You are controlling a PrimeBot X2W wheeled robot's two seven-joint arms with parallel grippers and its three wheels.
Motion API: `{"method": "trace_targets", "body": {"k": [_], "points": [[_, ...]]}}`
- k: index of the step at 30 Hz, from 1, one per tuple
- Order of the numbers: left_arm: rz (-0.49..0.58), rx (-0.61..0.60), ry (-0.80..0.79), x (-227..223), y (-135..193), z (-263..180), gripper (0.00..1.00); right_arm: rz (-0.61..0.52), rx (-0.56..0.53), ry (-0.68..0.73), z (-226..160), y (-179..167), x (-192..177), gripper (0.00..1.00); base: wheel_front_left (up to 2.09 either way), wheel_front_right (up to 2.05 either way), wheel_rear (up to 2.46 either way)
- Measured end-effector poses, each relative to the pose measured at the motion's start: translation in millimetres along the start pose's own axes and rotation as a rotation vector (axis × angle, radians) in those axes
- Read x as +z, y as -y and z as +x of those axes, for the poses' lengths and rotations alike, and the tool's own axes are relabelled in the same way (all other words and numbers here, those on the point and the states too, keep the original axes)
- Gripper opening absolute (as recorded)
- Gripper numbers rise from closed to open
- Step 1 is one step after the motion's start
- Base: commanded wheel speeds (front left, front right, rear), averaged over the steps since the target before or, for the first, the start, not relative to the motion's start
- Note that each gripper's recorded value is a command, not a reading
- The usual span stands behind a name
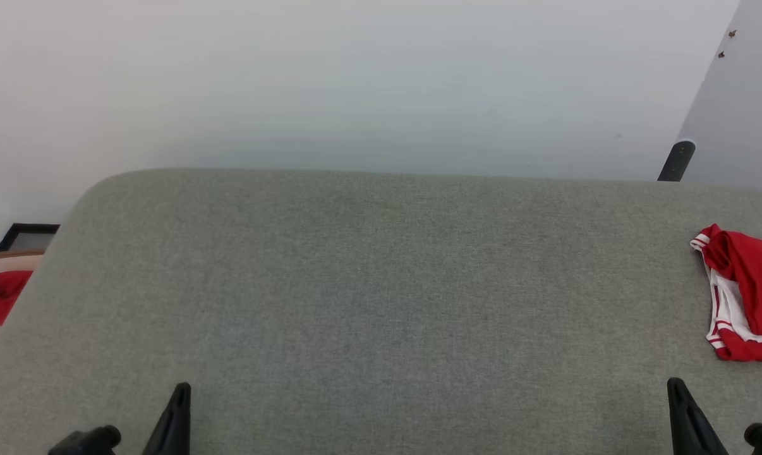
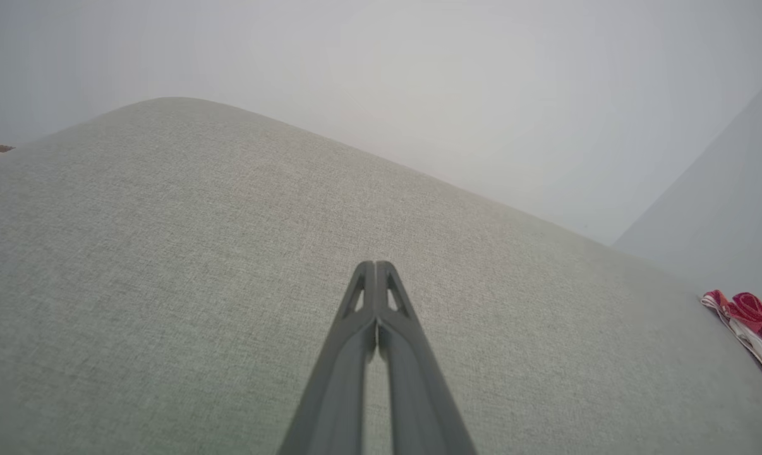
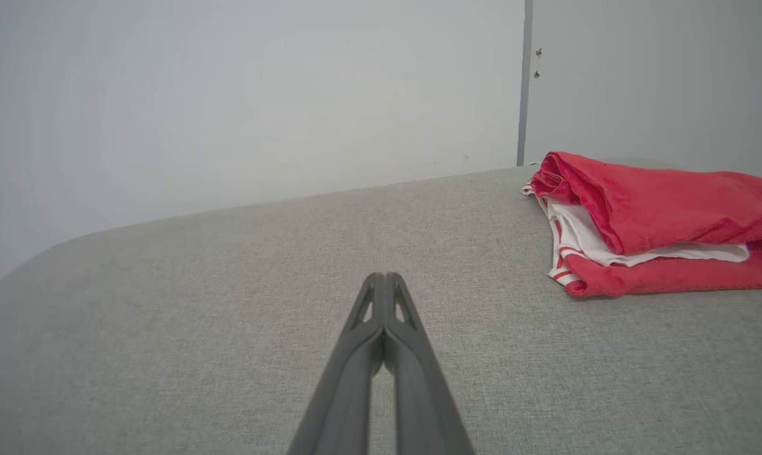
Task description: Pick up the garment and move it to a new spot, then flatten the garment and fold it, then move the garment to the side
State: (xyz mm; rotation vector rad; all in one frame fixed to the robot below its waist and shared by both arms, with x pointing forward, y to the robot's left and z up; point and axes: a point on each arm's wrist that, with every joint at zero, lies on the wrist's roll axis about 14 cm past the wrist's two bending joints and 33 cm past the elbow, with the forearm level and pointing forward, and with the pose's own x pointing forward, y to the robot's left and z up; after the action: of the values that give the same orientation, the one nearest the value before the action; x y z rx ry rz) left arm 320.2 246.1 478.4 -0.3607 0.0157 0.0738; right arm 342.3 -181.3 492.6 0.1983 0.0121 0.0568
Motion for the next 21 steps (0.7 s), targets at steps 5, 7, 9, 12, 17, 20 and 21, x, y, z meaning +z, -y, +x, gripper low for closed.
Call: {"method": "trace_targets", "body": {"k": [5, 7, 9, 12, 17, 20, 21], "points": [[-0.081, 0.013, 0.002, 1.6, 0.8, 4.5, 0.0, 0.095, -0.013, 0.004, 3.9, 1.7, 2.1, 0.0, 0.0, 0.0, 0.0], [-0.116, 0.02, -0.001, 0.8, 0.6, 5.2, 0.0, 0.133, -0.021, -0.002, 3.6, 3.2, 0.2, 0.0, 0.0, 0.0, 0.0], [-0.147, 0.025, -0.004, 0.5, 1.0, 6.7, 0.0, 0.171, -0.026, -0.002, 5.2, 3.8, 0.6, 0.0, 0.0, 0.0, 0.0], [-0.194, 0.028, 0.002, 2.6, 2.6, 10.3, 0.0, 0.222, -0.03, 0.005, 8.3, 4.2, 3.0, 0.0, 0.0, 0.0, 0.0], [-0.268, 0.036, -0.003, 1.6, 3.7, 12.7, 0.0, 0.309, -0.04, 0.005, 11.3, 5.8, 3.7, 0.0, 0.0, 0.0, 0.0], [-0.309, 0.037, -0.001, 2.9, 5.2, 15.6, 0.0, 0.357, -0.047, 0.001, 11.9, 7.0, 2.5, 0.0, 0.0, 0.0, 0.0], [-0.324, 0.036, -0.001, 3.2, 6.2, 16.8, 0.0, 0.373, -0.049, -0.001, 12.1, 7.4, 2.0, 0.0, 0.0, 0.0, 0.0]]}}
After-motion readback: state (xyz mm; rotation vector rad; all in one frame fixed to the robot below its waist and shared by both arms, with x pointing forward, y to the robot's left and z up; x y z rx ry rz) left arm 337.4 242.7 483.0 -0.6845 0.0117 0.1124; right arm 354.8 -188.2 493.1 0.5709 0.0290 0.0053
